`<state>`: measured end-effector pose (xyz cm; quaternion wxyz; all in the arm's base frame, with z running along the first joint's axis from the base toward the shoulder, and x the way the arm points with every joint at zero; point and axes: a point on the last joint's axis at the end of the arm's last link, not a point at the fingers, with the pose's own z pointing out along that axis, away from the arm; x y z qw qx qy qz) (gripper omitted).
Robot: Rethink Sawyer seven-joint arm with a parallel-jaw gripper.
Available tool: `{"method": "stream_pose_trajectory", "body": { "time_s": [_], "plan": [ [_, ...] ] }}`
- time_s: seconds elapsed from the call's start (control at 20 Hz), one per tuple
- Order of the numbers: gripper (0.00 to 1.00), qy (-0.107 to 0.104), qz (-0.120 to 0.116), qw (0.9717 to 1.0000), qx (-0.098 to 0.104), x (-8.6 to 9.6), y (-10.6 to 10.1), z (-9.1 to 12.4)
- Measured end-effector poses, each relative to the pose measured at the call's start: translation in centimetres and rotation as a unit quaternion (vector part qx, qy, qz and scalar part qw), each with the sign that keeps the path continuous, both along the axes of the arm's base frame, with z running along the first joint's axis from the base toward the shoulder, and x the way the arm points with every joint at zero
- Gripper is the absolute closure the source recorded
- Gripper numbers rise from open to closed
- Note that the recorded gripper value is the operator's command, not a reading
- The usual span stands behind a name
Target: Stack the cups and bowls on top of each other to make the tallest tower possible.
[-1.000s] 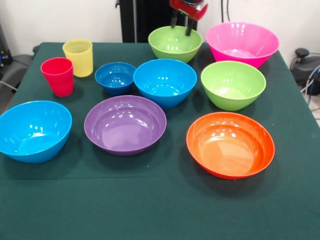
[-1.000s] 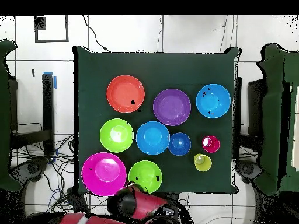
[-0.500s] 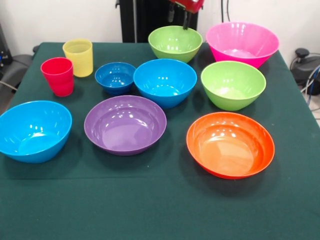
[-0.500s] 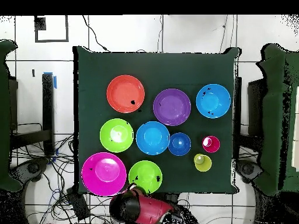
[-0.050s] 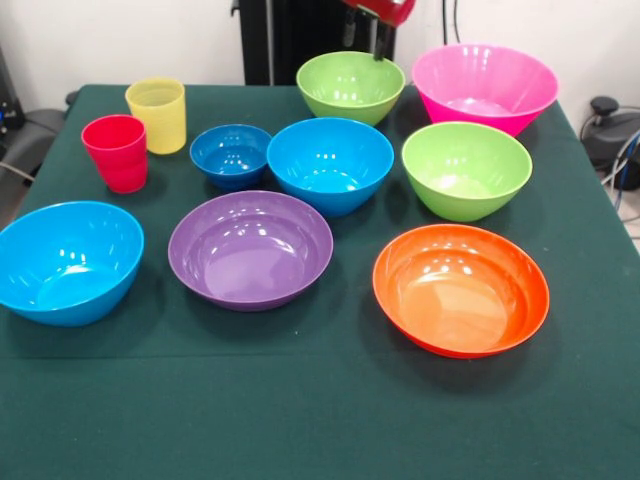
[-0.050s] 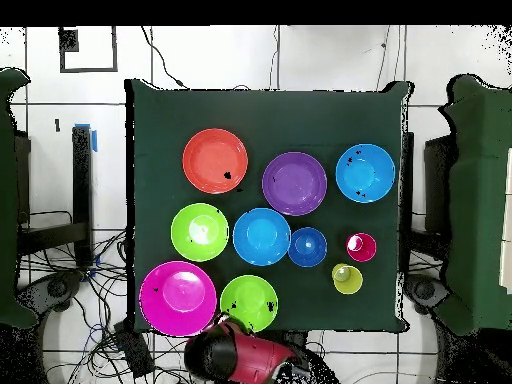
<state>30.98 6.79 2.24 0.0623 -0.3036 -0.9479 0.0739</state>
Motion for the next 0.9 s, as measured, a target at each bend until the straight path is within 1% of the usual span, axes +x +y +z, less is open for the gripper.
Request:
{"method": "stream_pose_trajectory", "body": {
  "time_s": [0.3,0.9],
  "plan": [
    [0.0,-0.001,0.002,1.0,0.006,0.17,0.38,-0.1],
    [0.0,-0.001,0.007,0.9999,0.01,0.22,0.93,-0.18]
  ]
}}
